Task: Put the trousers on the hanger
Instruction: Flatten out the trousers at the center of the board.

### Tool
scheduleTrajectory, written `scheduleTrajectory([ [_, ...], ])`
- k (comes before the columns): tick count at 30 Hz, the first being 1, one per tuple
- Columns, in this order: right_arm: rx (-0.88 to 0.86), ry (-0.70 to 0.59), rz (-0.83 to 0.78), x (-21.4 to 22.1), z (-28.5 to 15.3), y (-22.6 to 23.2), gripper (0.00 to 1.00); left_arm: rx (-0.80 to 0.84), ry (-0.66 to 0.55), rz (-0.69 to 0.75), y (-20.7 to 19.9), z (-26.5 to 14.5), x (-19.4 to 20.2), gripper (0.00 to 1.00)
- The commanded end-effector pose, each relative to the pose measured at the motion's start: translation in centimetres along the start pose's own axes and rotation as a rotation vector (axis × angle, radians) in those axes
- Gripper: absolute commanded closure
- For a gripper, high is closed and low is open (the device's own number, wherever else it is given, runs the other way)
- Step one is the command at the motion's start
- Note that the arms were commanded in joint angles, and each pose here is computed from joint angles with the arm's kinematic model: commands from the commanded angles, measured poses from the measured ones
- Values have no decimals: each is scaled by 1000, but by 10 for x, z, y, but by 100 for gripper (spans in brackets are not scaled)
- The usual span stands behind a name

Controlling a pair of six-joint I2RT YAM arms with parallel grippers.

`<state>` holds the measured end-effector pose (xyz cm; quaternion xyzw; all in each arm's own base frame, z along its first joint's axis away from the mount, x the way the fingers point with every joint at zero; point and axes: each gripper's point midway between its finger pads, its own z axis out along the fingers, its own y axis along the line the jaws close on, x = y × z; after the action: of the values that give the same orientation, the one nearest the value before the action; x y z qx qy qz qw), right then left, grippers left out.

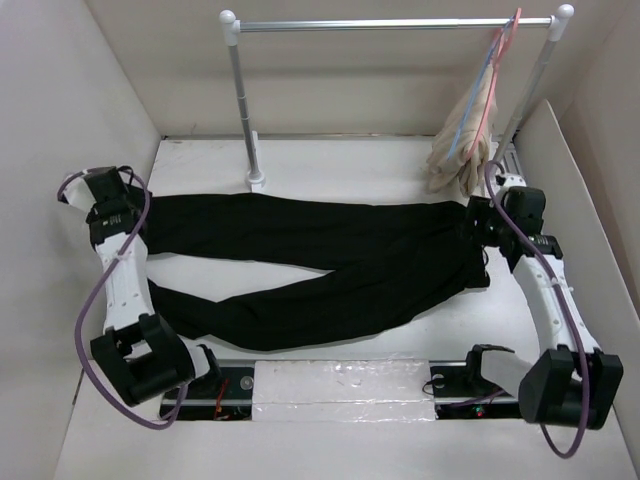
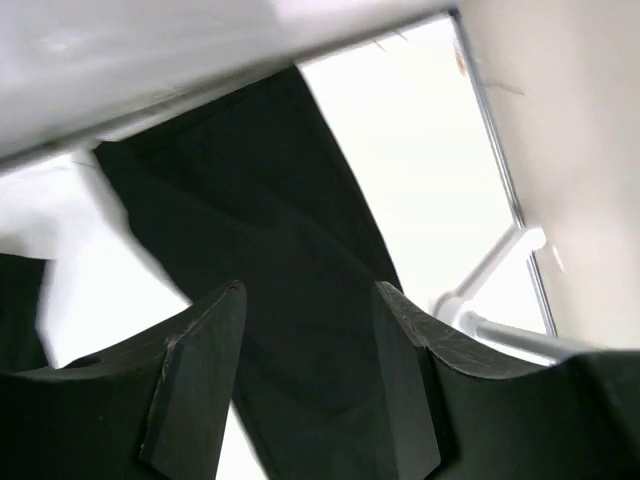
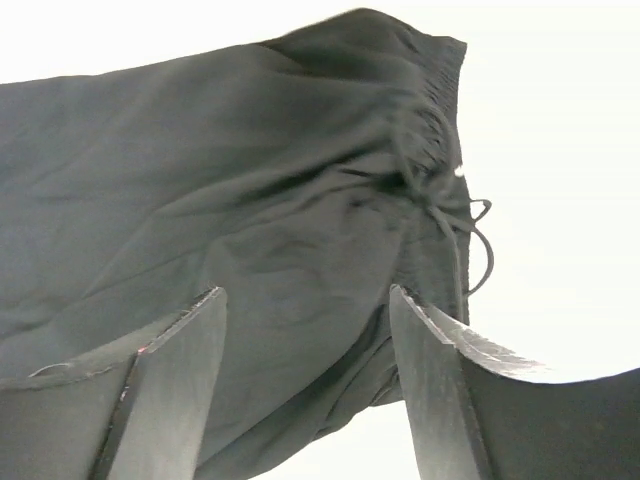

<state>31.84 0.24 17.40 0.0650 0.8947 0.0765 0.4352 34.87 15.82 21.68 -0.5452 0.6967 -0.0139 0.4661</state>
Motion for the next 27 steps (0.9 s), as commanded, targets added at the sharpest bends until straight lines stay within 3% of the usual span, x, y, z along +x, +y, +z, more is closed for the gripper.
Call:
scheduleTrajectory([
  [1,-11,0,133,4,17,-14,28,-1,9,37,-9,6,30,50],
  [5,75,39,220,37,11,-45,27,8,119,132,-5,14,86,48],
  [8,182,48,279,61,-1,-70,34,-14,222,156,9,28,118,48],
  [9,207,72,311,75,-2,-77,46,-49,260,161,21,42,131,48],
  [11,212,83,324,79,-1,-79,49,-42,301,143,25,47,138,48],
  [13,227,103,345,90,2,-86,59,-93,345,69,48,64,142,49],
  [16,209,154,371,104,10,-92,52,-69,427,38,48,69,158,49],
  [18,174,202,390,116,22,-91,38,30,409,84,18,54,159,49],
  [22,157,220,434,126,35,-91,37,187,381,190,-33,18,169,49],
  [25,163,204,467,127,50,-96,42,341,418,337,-78,-36,210,49],
  [26,158,186,472,123,55,-98,52,829,1105,374,-101,-183,288,49],
  [27,153,207,496,128,61,-98,63,408,463,422,-87,-69,245,49],
])
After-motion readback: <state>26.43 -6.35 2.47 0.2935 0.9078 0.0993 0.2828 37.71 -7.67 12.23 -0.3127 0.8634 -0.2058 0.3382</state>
